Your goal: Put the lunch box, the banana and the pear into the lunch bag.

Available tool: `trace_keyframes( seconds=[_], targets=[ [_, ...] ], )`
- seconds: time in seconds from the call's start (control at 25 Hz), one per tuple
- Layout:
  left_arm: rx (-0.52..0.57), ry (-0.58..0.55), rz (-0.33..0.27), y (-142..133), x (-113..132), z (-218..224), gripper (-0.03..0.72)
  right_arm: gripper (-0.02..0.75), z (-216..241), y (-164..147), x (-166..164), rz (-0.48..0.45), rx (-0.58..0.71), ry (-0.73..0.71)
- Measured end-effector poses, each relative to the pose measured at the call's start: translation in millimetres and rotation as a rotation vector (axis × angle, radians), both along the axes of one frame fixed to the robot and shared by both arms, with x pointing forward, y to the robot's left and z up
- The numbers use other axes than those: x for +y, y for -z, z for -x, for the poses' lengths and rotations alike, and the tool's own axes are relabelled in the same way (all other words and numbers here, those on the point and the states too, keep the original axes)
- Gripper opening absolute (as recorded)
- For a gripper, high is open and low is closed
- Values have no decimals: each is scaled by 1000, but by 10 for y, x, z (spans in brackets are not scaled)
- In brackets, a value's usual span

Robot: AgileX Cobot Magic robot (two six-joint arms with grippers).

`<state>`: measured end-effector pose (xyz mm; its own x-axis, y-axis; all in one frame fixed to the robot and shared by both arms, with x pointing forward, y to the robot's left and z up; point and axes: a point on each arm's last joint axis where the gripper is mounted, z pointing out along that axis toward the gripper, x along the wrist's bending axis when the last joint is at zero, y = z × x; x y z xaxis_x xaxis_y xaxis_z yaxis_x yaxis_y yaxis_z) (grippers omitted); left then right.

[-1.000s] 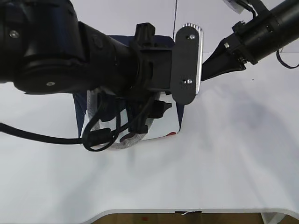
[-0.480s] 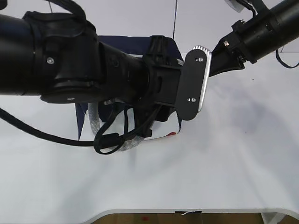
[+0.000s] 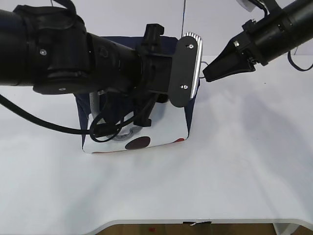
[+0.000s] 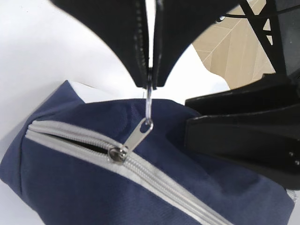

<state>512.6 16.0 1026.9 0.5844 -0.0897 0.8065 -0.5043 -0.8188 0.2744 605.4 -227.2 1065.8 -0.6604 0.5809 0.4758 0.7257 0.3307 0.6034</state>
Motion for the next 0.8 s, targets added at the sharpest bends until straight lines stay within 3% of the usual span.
trace_keyframes(
  seconds=[0.4,0.8],
  targets=[
    [-7,1,22,-11,37,-57,41,6,-2,-9,7,-12,-4,0],
    [-7,-1,44,-47,16,-70,22,6,-4,-11,8,-14,-7,0]
  ],
)
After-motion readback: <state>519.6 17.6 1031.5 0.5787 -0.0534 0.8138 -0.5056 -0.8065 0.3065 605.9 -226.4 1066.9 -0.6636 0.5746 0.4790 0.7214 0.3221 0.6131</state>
